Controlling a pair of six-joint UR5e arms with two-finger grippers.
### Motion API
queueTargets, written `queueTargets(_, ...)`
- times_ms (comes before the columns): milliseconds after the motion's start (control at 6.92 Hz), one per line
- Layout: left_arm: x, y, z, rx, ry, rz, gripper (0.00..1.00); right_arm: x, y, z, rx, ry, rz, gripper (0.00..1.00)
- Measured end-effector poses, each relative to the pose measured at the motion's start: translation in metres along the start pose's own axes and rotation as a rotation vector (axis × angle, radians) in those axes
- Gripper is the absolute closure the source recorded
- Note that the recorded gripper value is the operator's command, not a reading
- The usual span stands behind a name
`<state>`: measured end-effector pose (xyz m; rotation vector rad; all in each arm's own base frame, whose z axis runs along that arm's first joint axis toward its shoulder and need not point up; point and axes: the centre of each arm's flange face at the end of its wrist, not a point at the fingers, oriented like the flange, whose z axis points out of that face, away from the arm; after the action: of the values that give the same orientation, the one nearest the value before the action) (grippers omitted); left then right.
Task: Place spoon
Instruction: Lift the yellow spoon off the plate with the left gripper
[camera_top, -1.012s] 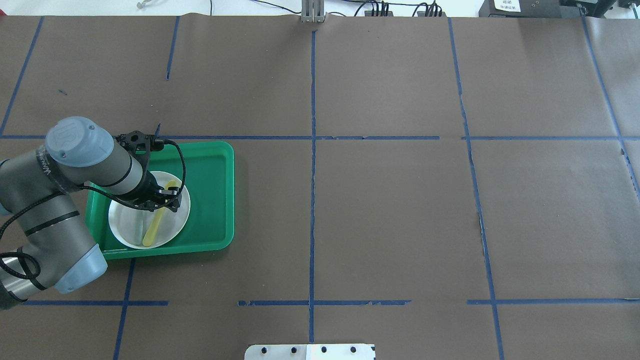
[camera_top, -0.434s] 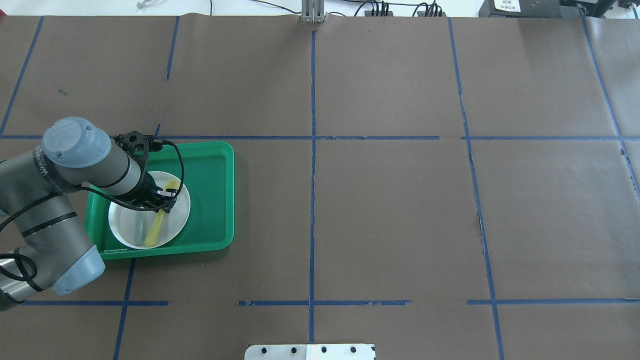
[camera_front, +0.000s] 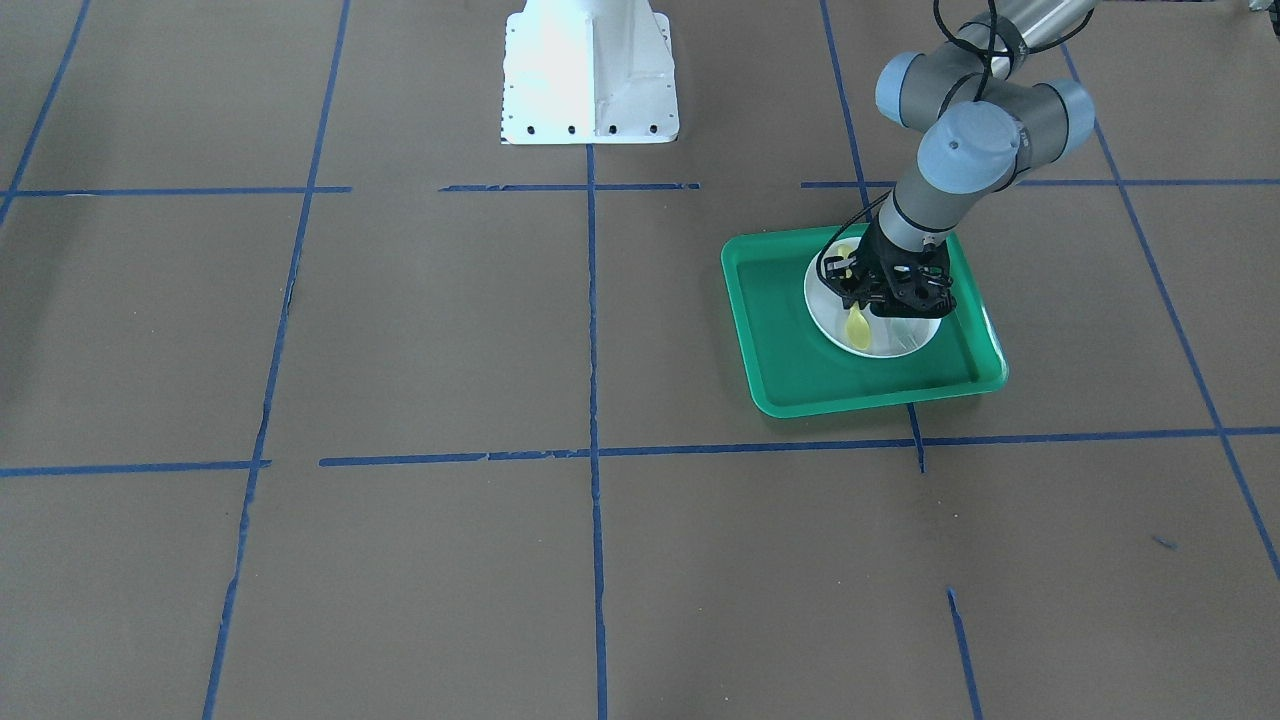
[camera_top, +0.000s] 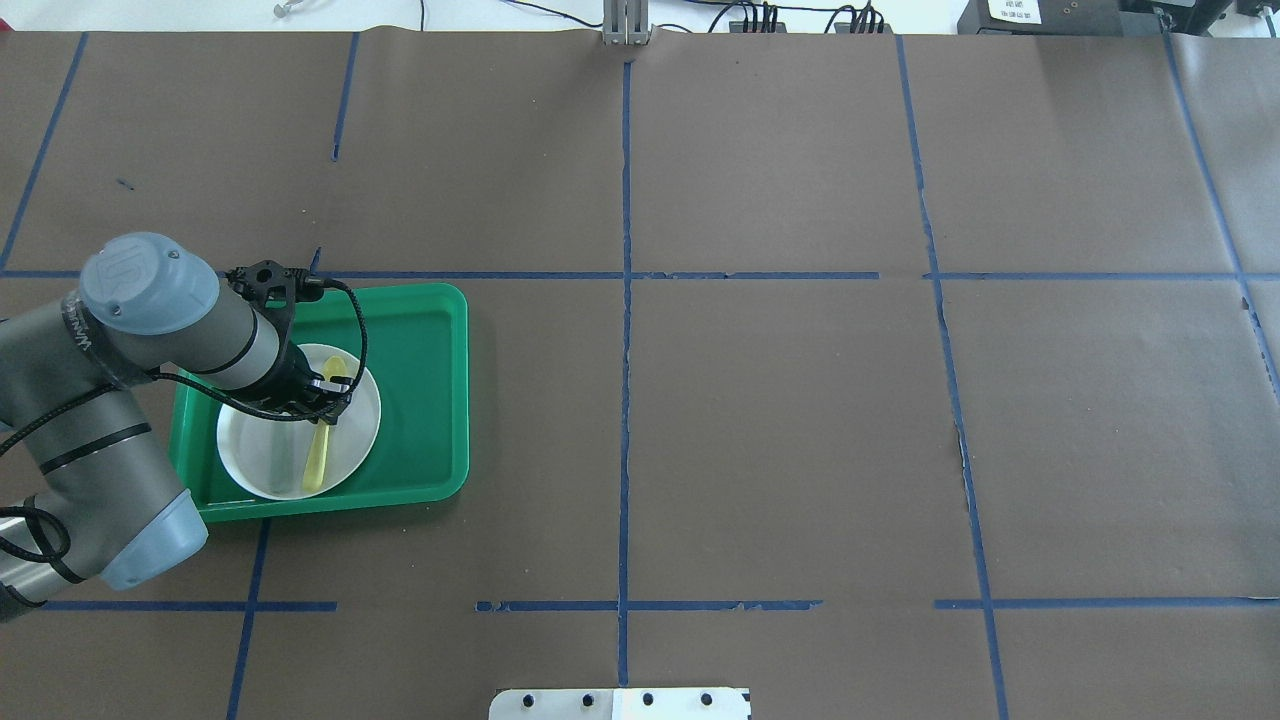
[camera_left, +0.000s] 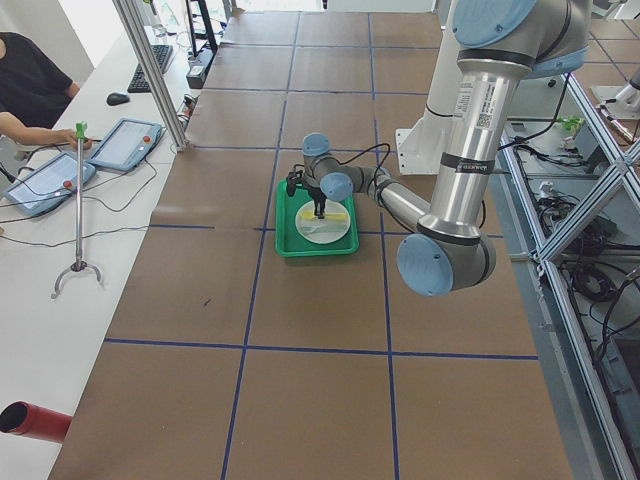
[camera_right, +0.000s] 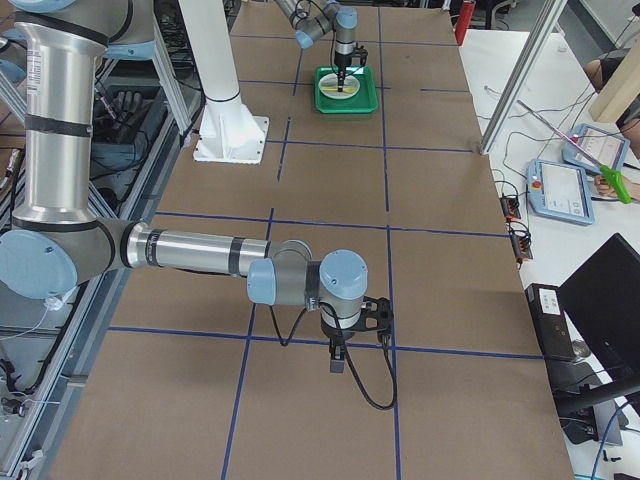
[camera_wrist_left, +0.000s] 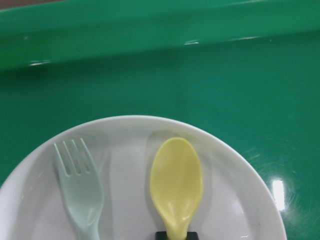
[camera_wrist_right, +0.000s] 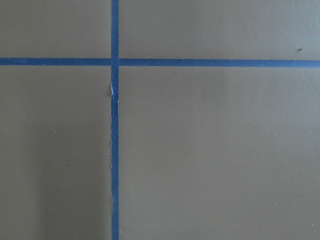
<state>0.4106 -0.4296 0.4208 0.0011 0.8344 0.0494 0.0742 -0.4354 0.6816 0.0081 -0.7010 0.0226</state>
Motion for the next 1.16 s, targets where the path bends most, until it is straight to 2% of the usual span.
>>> queueTargets(289, -0.005, 0.002, -0.025, 0.021, 0.009, 0.041, 1.0, 0.0, 0.0, 0.0, 0.0, 0.0, 0.0, 0.0)
queueTargets(723, -0.014, -0.012, -0.09, 0.062, -0.019, 0.065, 1.0, 0.0, 0.0, 0.0, 0.0, 0.0, 0.0, 0.0)
queueTargets(1157, 0.025, -0.032, -0.104, 0.071, -0.001, 0.012, 1.0, 0.0, 0.0, 0.0, 0.0, 0.0, 0.0, 0.0)
